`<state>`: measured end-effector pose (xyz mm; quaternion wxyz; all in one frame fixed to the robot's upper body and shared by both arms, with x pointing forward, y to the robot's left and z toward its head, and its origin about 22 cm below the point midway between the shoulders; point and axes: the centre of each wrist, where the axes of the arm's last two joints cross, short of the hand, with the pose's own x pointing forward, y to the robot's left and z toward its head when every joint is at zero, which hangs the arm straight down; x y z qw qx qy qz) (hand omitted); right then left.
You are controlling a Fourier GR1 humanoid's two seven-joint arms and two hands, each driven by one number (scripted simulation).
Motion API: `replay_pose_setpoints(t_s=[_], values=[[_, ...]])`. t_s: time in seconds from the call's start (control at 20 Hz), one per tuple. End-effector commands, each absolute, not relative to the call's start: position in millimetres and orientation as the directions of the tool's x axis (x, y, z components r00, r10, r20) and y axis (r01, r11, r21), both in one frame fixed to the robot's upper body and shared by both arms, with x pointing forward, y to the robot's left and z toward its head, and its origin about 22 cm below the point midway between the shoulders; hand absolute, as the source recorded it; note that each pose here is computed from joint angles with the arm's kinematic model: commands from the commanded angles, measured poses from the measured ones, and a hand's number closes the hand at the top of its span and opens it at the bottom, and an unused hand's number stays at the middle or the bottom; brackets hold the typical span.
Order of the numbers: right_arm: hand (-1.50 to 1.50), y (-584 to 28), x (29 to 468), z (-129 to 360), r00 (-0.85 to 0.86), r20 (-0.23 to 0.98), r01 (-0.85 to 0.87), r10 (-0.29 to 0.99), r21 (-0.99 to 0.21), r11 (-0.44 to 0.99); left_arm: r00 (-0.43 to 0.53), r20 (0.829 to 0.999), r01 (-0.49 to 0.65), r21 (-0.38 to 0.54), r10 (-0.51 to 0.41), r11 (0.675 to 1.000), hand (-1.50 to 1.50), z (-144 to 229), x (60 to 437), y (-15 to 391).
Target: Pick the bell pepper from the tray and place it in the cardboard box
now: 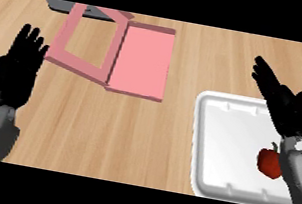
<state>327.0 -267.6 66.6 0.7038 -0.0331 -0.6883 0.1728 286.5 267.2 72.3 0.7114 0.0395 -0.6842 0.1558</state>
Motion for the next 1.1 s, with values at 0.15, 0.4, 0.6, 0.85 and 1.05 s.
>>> replay_pose_setpoints(t_s=[0.15, 0.4, 0.6, 0.85, 1.05], values=[[-1.50, -319.5, 281.1, 32.6, 0.009, 0.984, -0.009, 0.177, -0.177, 0.984, 0.159, 0.946, -0.329, 0.322, -0.284, 0.888, 0.00, 49.0, 260.8, 335.1], [-1.50, -379.2, 252.2, 37.1, -0.001, 0.598, -0.143, 0.801, -0.793, 0.592, 0.237, 0.869, -0.286, 0.490, -0.435, 0.823, 0.00, 33.9, 245.4, 358.2], [-1.50, -389.8, 188.8, -31.3, -0.072, 0.900, 0.111, 0.430, -0.421, 0.900, 0.254, 0.844, -0.278, 0.532, -0.473, 0.800, 0.00, 18.4, 236.9, 365.9], [-1.50, -438.1, 155.3, -50.1, -0.216, 0.886, 0.053, 0.411, -0.410, 0.911, 0.226, 0.844, -0.234, 0.532, -0.487, 0.814, 0.00, 17.2, 259.3, 361.2], [-1.50, -482.0, 170.3, -12.5, -0.149, 0.739, 0.042, 0.657, -0.659, 0.751, 0.208, 0.835, -0.226, 0.548, -0.510, 0.805, 0.00, 16.0, 253.5, 349.3]])
